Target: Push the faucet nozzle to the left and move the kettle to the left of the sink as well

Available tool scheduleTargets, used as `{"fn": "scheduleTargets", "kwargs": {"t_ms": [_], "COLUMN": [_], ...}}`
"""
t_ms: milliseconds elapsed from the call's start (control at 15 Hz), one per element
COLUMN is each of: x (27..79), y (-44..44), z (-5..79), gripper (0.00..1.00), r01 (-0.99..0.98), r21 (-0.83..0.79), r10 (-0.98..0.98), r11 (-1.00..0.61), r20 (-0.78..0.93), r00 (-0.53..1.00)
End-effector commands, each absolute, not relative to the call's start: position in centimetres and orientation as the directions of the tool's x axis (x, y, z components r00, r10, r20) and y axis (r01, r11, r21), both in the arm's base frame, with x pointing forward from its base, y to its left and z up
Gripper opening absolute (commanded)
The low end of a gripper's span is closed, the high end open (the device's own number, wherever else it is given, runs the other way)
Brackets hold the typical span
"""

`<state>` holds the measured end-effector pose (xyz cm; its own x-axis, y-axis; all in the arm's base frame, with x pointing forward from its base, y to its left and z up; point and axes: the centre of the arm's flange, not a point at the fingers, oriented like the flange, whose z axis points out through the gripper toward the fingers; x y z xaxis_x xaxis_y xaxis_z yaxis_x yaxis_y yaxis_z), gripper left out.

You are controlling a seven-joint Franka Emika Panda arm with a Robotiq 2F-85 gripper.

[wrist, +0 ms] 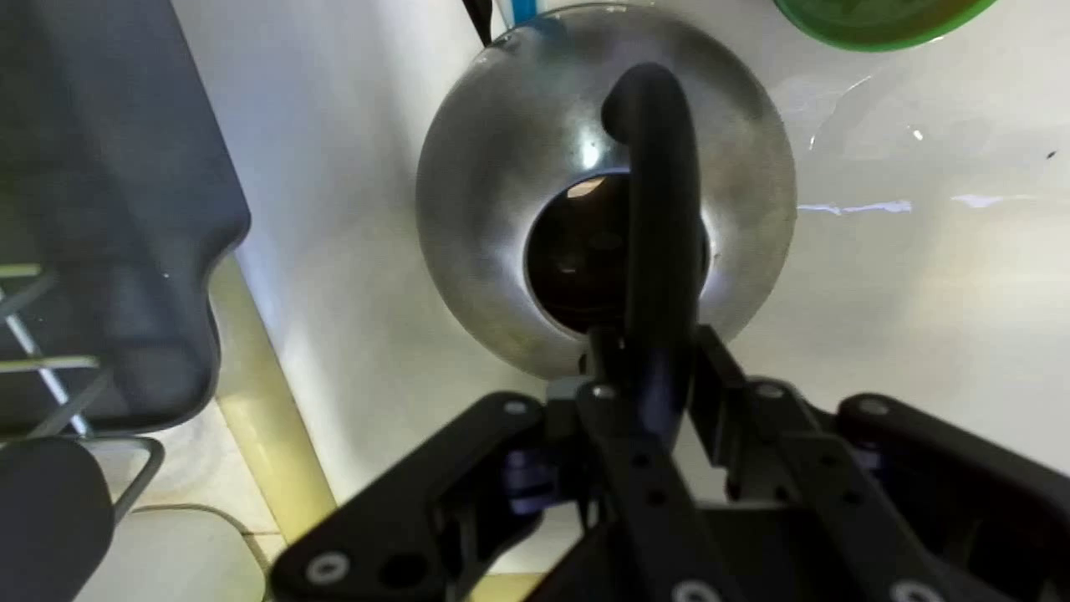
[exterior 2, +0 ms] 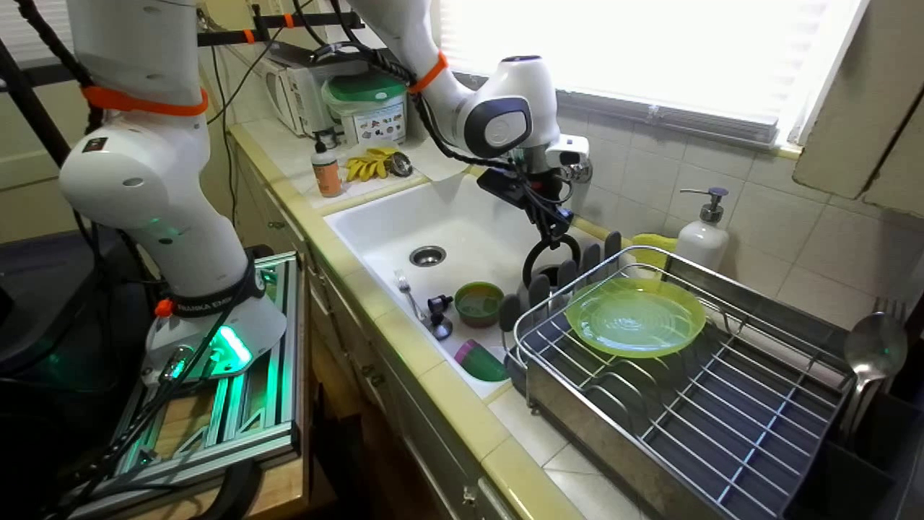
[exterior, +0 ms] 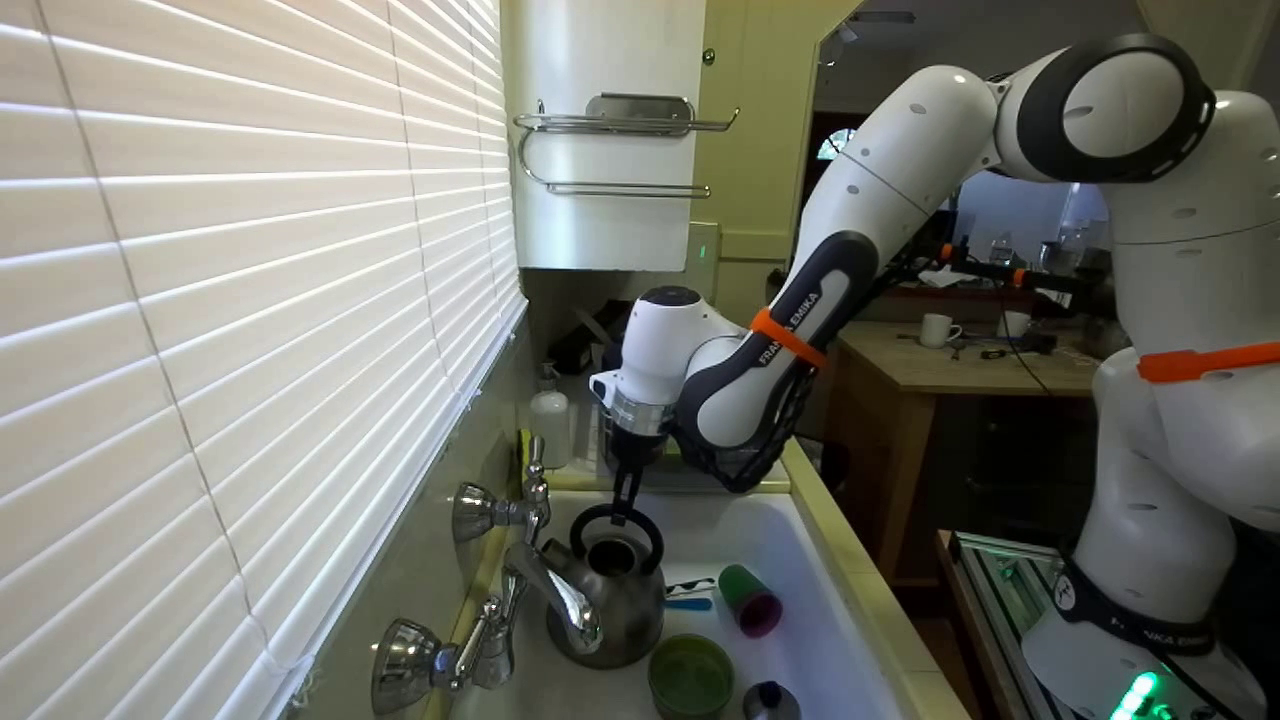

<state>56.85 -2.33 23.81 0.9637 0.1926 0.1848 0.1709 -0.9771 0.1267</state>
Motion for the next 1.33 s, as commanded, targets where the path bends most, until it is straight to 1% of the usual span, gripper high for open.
{"fn": "scheduleTargets", "kwargs": {"t_ms": [0,67,400,1067,1267], "x": [57.1,57.0,56.9,56.4,55.9], "y": [-2.9,-2.8,-2.9,-1.9,-1.6], "z": [23.1,23.2,24.6,28.0,29.1], "gripper": [0.02,0.05,0.05,0.05,0.05], "r01": [0.184,0.187,0.191,0.239,0.264], "r21": [0.122,0.117,0.110,0.149,0.145], "r10": [0.207,0.209,0.211,0.269,0.290], "r11": [-0.975,-0.975,-0.975,-0.959,-0.954], "r20": [0.211,0.215,0.219,0.227,0.202], "r00": [0.955,0.954,0.953,0.936,0.936]}}
